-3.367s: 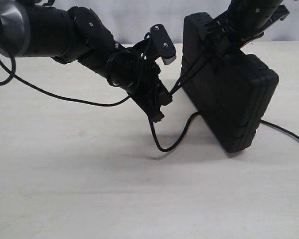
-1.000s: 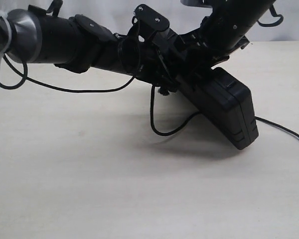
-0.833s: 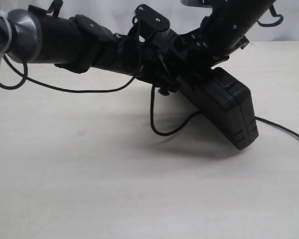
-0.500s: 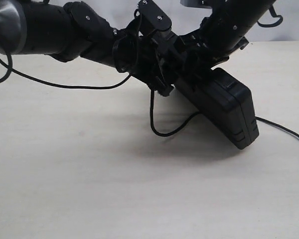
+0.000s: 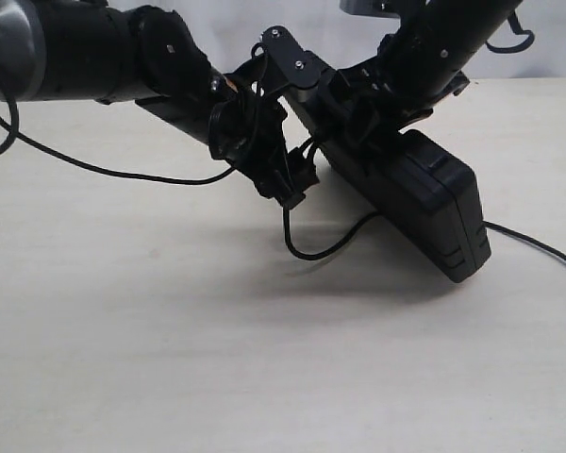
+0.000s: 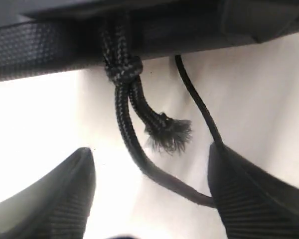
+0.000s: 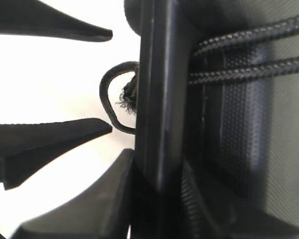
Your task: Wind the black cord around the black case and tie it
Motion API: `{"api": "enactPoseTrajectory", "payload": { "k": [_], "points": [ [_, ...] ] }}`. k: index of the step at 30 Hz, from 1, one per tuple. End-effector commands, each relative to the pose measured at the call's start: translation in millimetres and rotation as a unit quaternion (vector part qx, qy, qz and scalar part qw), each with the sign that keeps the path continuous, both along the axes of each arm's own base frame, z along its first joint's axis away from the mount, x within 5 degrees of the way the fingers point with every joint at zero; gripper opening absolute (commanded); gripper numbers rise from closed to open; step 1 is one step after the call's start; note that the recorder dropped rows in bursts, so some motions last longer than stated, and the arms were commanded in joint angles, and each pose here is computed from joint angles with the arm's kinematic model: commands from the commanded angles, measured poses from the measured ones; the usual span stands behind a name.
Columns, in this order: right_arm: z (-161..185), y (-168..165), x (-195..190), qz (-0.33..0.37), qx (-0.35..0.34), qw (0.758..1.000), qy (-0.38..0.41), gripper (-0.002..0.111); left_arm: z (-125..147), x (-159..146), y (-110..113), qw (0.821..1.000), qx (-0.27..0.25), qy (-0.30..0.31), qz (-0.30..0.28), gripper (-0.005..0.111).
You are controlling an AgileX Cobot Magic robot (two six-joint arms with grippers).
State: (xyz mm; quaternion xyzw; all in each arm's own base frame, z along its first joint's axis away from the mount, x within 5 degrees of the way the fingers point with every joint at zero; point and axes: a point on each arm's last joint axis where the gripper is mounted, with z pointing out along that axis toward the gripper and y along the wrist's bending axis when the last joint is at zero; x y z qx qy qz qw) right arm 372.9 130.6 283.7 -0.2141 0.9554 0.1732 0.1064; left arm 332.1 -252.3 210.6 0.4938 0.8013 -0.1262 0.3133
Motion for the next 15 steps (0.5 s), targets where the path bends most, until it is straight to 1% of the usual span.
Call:
{"api": "enactPoseTrajectory", "payload": {
  "k": [1,2,4,7,10,12,15],
  "points": [
    [-2.7,-2.1,0.4,0.003,-0.008,1.0,0.003,0.004,-8.1,3.4,-1.5,1.0,-0.002,0.004,0.012,0.059],
    [-2.7,-2.1,0.4,0.003,-0.008,1.0,0.003,0.004,-13.5,4.6,-2.2,1.0,0.001,0.007,0.013,0.057],
    [-2.7,-2.1,0.4,0.003,-0.008,1.0,0.003,0.004,-18.7,6.4,-2.9,1.0,0.002,0.008,0.016,0.049],
    [-2.7,-2.1,0.4,0.002,-0.008,1.0,0.003,0.004,-20.3,8.6,-4.0,1.0,-0.007,0.005,0.026,0.032],
    [-2.6,-2.0,0.4,0.002,-0.007,1.0,0.003,0.004,-17.9,11.9,-4.9,0.999,-0.022,-0.009,0.041,0.012],
    [-2.6,-2.0,0.4,0.002,-0.007,1.0,0.003,0.004,-16.5,13.8,-5.2,0.998,-0.03,-0.017,0.049,0.001],
    [-2.6,-1.9,0.3,0.002,-0.007,1.0,0.003,0.004,-14.5,16.0,-6.0,0.997,-0.046,-0.022,0.065,0.0]
  ]
}}
